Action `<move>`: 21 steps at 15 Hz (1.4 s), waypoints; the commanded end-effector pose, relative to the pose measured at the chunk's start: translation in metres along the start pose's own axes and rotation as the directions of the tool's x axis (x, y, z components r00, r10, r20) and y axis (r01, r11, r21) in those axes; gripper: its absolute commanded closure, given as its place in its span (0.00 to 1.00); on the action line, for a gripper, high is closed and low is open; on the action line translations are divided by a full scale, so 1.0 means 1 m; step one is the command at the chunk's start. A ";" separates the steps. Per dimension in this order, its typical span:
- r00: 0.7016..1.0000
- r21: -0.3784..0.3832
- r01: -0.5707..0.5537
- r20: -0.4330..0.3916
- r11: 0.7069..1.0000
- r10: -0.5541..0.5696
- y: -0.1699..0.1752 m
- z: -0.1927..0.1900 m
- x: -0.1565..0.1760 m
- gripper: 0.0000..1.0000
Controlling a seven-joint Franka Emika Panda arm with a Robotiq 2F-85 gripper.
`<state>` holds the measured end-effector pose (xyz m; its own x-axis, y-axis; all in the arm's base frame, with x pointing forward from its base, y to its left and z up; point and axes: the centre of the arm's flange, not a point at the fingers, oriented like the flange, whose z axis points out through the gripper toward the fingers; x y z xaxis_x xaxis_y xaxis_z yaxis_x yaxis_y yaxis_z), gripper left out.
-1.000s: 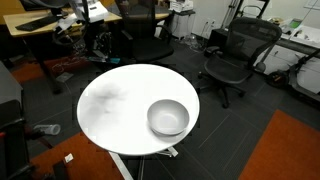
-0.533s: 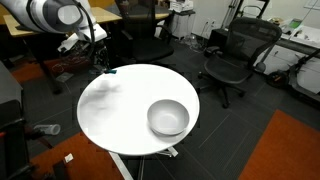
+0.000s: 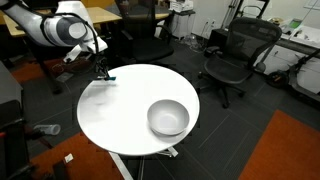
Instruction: Put the green marker on the table
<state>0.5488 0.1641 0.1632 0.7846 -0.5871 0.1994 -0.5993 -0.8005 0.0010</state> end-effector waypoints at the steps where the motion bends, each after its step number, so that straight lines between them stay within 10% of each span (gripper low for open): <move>1: 0.999 0.005 -0.026 -0.020 1.000 0.026 -0.009 0.005 0.008 0.95; 2: 0.999 0.005 -0.029 -0.022 1.000 0.029 -0.008 0.005 0.011 0.95; 4: 0.999 0.004 -0.032 -0.025 0.999 0.032 -0.007 0.005 0.018 0.56; 12: 0.998 0.006 -0.052 -0.023 0.999 0.052 0.006 -0.012 0.040 0.05; 21: 0.995 0.035 -0.091 -0.030 0.995 0.092 0.008 -0.016 0.052 0.00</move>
<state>0.5820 0.1289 0.1893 0.7211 -0.6543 0.2278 -0.6620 -0.7477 -0.0521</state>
